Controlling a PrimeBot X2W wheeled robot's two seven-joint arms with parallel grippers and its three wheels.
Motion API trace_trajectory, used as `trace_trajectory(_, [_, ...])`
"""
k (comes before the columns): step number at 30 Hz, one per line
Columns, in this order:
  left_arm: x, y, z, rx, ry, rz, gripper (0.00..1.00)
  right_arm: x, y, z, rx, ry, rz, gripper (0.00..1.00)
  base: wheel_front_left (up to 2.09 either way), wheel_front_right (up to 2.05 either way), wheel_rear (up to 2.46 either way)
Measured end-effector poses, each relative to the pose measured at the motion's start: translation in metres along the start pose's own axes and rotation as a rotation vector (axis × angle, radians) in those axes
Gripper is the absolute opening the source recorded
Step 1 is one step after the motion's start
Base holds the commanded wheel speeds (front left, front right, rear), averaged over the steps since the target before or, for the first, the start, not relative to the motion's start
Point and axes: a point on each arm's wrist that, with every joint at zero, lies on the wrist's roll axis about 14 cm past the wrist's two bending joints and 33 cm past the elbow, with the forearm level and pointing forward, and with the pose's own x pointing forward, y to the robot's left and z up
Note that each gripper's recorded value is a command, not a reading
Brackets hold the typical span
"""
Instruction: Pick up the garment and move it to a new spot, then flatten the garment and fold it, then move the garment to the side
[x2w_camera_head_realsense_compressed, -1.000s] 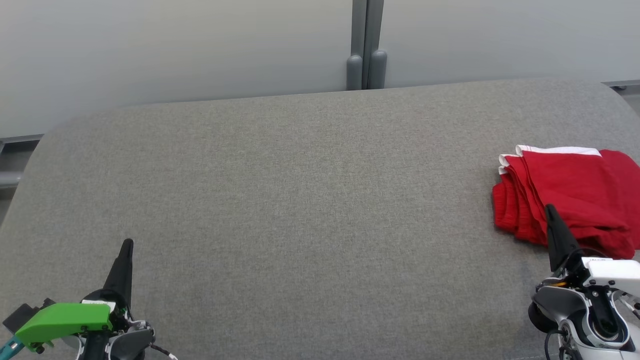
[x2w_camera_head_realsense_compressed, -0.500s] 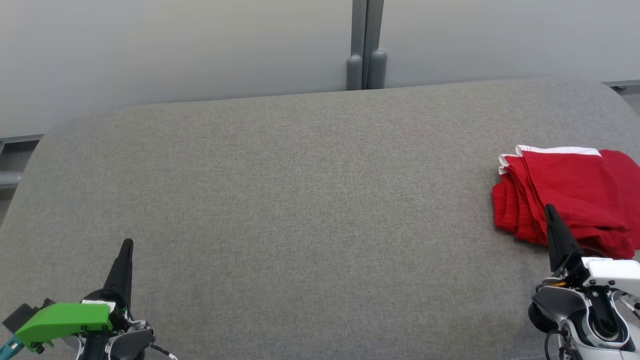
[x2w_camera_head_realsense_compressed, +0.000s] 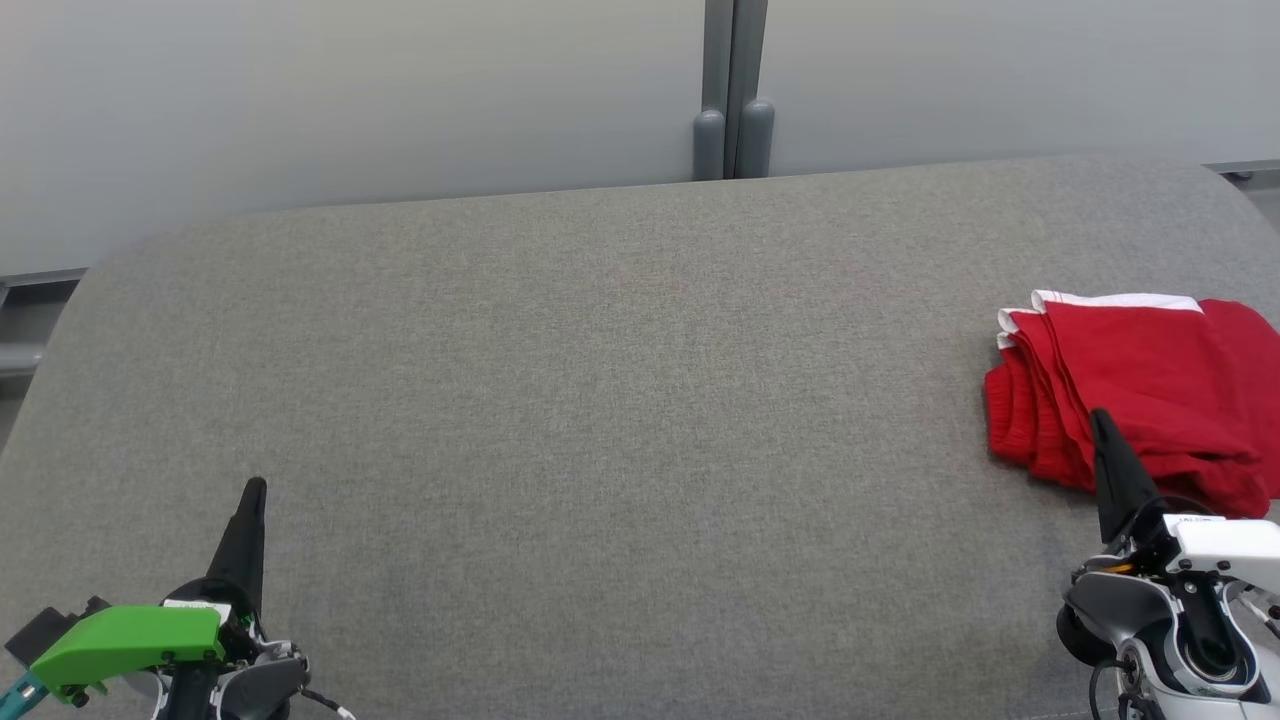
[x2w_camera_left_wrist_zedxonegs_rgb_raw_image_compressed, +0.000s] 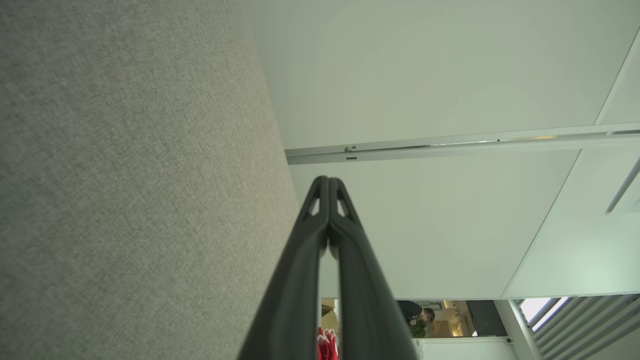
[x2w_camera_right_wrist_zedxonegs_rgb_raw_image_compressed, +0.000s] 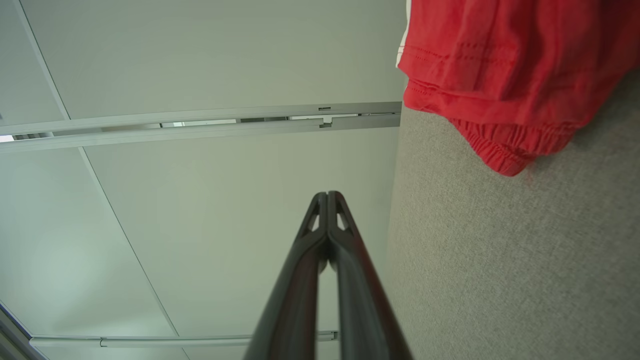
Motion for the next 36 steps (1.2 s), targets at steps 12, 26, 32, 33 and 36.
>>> trace_trajectory(12, [0.0000, -0.0001, 0.0000, 0.000, 0.000, 0.000, 0.00, 0.0000, 0.0001, 0.0000, 0.000, 0.000, 0.000, 0.00, 0.00, 0.00, 0.00])
trace_trajectory(26, [0.0000, -0.0001, 0.0000, 0.000, 0.000, 0.000, 0.00, 0.0000, 0.0001, 0.0000, 0.000, 0.000, 0.000, 0.00, 0.00, 0.00, 0.00])
trace_trajectory(32, [0.0000, -0.0001, 0.0000, 0.000, 0.000, 0.000, 0.00, 0.0000, 0.0001, 0.0000, 0.000, 0.000, 0.000, 0.00, 0.00, 0.00, 0.00])
trace_trajectory(33, [0.0000, -0.0001, 0.0000, 0.000, 0.000, 0.000, 0.00, 0.0000, 0.0000, 0.0000, 0.000, 0.000, 0.000, 0.00, 0.00, 0.00, 0.00])
trace_trajectory(36, [0.0000, -0.0002, 0.0001, 0.000, 0.000, -0.001, 0.00, 0.0000, 0.0001, 0.0000, 0.000, 0.000, 0.000, 0.00, 0.00, 0.00, 0.00])
